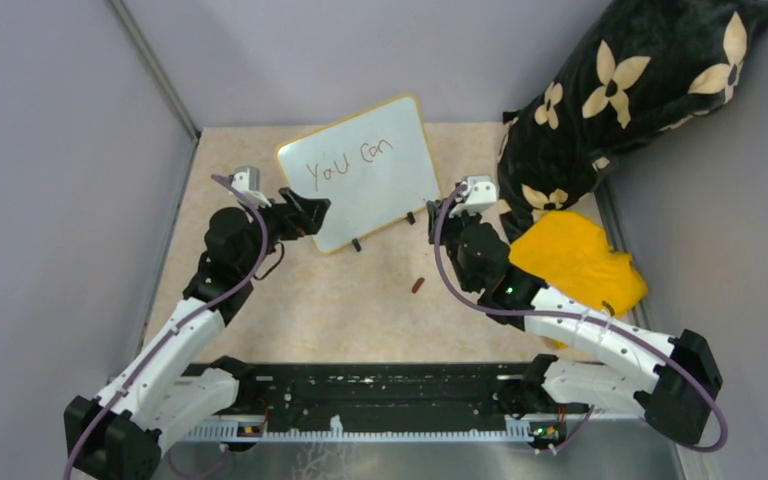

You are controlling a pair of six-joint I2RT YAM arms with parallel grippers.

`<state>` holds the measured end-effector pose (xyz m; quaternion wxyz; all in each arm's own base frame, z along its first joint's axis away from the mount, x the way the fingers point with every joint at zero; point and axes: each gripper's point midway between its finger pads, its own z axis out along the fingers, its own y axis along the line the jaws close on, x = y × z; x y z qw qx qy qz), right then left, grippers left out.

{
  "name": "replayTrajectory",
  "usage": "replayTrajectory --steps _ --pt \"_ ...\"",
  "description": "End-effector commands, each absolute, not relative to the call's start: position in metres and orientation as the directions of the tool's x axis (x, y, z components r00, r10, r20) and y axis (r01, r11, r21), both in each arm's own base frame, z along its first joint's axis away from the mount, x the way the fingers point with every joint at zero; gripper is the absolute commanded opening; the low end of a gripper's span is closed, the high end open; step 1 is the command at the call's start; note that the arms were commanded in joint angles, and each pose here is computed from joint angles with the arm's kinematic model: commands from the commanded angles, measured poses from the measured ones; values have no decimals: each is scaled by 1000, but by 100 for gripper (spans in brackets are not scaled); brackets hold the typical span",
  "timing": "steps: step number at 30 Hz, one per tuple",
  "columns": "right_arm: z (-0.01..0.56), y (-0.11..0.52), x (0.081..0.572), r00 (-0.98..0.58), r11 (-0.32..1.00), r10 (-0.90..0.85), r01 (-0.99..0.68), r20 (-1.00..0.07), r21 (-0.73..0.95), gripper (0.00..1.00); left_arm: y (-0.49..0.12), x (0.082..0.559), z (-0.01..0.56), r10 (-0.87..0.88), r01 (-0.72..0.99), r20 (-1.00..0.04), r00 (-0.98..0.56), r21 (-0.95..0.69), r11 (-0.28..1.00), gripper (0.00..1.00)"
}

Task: Write a sentence on the whiteboard

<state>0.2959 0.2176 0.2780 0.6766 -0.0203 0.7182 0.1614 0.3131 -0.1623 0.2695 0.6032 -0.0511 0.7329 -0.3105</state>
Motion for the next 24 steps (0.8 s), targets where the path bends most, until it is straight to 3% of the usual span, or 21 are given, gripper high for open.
replayTrajectory --steps 1,7,19,24 --pt "303 212 299 -9 938 278 -213 -961 273 0 -147 327 276 -479 317 -837 -264 -544 777 98" --pt "298 216 286 -36 907 311 -288 -950 308 0 -121 341 240 -550 290 -768 -328 -636 716 98" --pt "304 227 274 -55 860 342 -383 -938 336 0 -134 352 207 -373 540 -875 -309 -484 689 96" --pt "304 230 272 -65 852 341 -401 -938 337 0 -110 361 178 -382 502 -853 -356 -519 692 96"
